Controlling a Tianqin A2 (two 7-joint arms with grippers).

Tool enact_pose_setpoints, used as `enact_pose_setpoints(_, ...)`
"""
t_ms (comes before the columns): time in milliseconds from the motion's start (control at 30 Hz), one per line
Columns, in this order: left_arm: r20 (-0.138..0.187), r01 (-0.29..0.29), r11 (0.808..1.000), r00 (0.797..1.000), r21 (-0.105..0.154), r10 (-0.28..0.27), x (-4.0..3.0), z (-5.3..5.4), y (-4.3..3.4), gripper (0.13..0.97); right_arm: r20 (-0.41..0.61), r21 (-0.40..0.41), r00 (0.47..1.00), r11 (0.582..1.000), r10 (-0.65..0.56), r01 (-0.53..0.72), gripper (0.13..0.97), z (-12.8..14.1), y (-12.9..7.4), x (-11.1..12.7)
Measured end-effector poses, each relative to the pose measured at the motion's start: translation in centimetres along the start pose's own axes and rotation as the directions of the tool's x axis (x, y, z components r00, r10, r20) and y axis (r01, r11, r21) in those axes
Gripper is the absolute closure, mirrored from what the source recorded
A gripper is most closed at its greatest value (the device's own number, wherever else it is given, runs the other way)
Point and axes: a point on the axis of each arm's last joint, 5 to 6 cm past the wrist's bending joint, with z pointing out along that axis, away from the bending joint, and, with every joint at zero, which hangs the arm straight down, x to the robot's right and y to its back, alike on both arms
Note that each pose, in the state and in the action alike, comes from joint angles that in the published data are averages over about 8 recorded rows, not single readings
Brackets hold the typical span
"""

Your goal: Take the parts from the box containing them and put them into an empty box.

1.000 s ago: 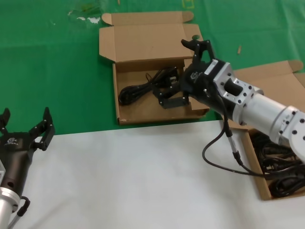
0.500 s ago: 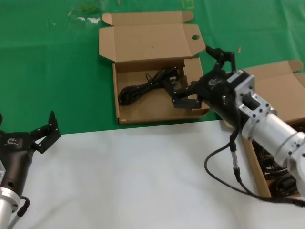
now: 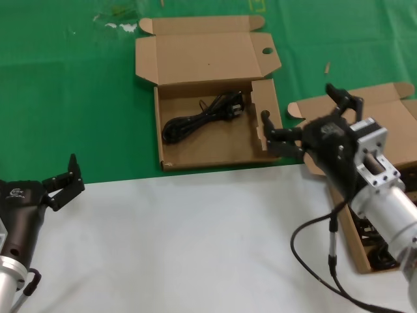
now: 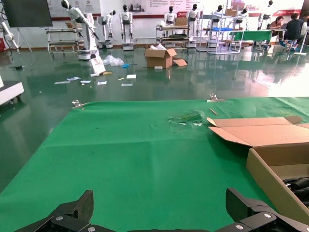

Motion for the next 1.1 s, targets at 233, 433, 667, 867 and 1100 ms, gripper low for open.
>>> enact_pose_setpoints(233, 0.0, 0.0, 1.0, 1.0, 0.0, 0.0, 0.0, 0.0, 0.0, 0.132, -0.099, -0.024, 0.993, 0.998, 0.064, -0.066, 0.13, -2.0, 1.4, 0.0)
enact_pose_setpoints(433, 0.0, 0.0, 1.0, 1.0, 0.0, 0.0, 0.0, 0.0, 0.0, 0.132, -0.185, -0.047, 0.977, 0.992, 0.108, -0.119, 0.13, -3.7, 2.6, 0.0)
enact_pose_setpoints(667, 0.0, 0.0, 1.0, 1.0, 0.0, 0.0, 0.0, 0.0, 0.0, 0.132, -0.226, -0.058, 0.966, 0.988, 0.127, -0.143, 0.13, -4.6, 3.1, 0.0)
enact_pose_setpoints(867, 0.0, 0.0, 1.0, 1.0, 0.0, 0.0, 0.0, 0.0, 0.0, 0.132, -0.227, -0.058, 0.965, 0.988, 0.127, -0.144, 0.13, -4.6, 3.2, 0.0)
enact_pose_setpoints(1100, 0.0, 0.0, 1.0, 1.0, 0.0, 0.0, 0.0, 0.0, 0.0, 0.132, -0.227, -0.059, 0.965, 0.988, 0.127, -0.144, 0.13, -4.6, 3.2, 0.0)
